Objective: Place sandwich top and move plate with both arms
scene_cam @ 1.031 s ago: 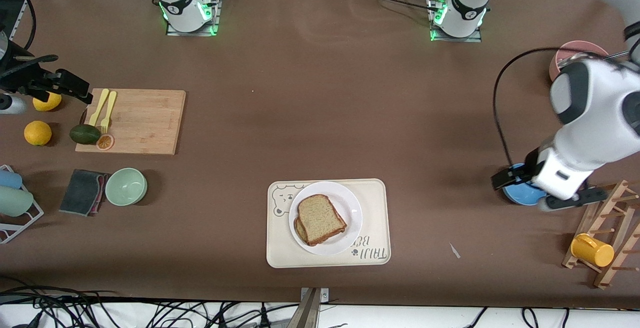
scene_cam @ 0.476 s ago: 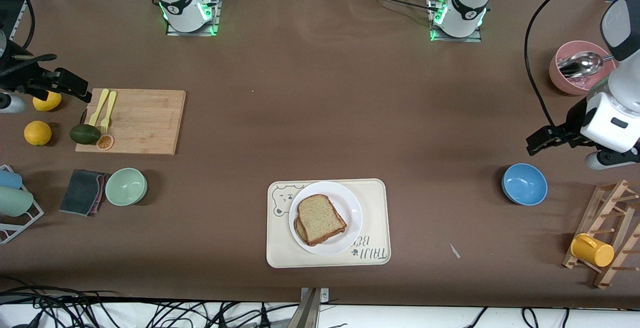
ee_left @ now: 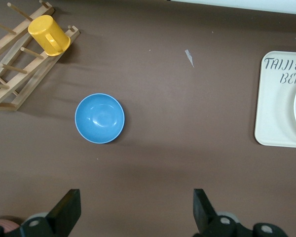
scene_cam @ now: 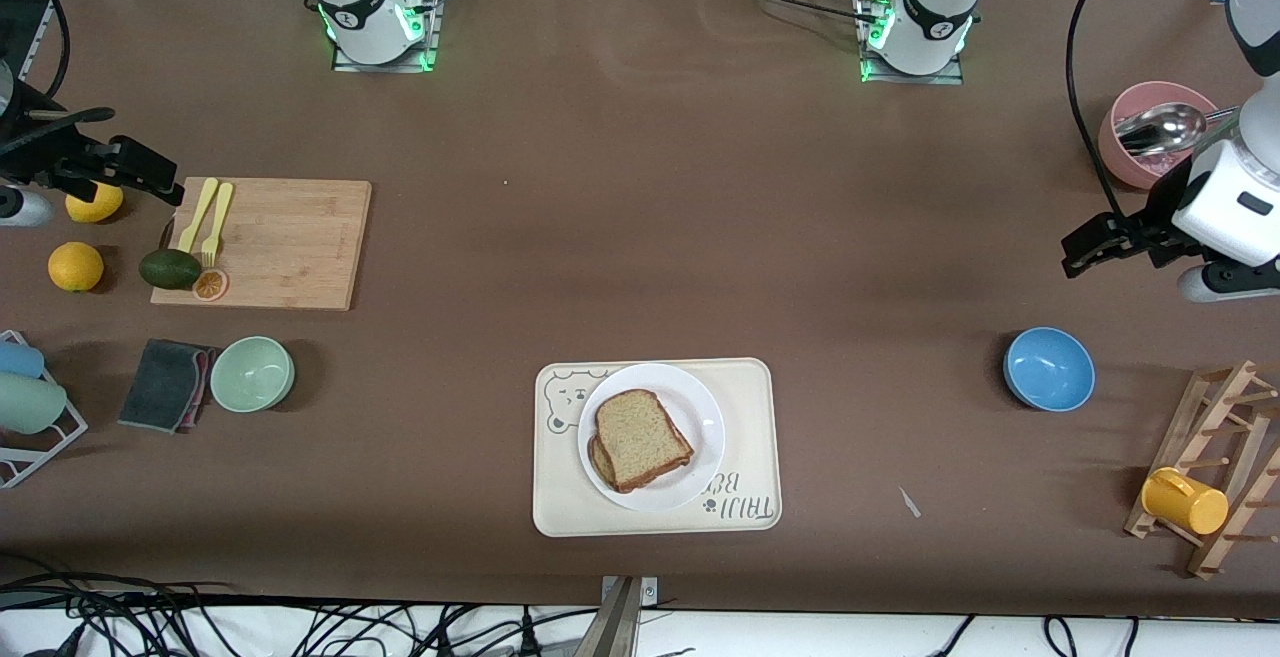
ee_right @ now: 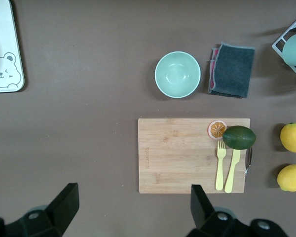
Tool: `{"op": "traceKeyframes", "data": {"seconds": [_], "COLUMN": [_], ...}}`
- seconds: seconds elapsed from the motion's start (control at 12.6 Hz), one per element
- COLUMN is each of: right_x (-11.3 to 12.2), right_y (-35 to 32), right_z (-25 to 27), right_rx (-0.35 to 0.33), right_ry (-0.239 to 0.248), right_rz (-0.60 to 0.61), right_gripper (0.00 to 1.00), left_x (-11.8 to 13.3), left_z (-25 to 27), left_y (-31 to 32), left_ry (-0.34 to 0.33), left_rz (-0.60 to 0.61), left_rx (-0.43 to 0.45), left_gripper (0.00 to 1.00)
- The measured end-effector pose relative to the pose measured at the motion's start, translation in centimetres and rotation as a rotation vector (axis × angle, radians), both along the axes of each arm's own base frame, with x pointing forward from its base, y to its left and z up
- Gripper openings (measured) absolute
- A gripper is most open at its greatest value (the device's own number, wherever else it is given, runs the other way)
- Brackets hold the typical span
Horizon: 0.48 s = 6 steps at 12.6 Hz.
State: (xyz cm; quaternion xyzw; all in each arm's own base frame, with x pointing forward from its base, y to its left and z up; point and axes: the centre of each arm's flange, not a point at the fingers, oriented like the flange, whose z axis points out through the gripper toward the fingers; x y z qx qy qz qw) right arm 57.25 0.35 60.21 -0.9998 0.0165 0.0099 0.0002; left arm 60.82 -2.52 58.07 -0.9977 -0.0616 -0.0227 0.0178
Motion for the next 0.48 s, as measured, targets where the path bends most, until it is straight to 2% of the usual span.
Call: {"op": "traceKeyframes", "data": {"seconds": [0.32, 0.48], "right_x": [-0.03, -0.07], "right_y": [-0.21, -0.21], "right_z": [0.05, 0.12], "right_rx": [0.0, 0.0], "right_ry": [0.0, -0.001], "right_rz": [-0.004, -0.004], "right_gripper": [1.0, 1.0], "left_x": [-0.3, -0.49], "left_z": [0.16, 0.29], "left_y": [0.01, 0.18], "left_ry": [0.01, 0.017], "left_rz": [-0.004, 0.005], "left_rx": [-0.001, -0.038], "left_gripper": [1.0, 1.0]}}
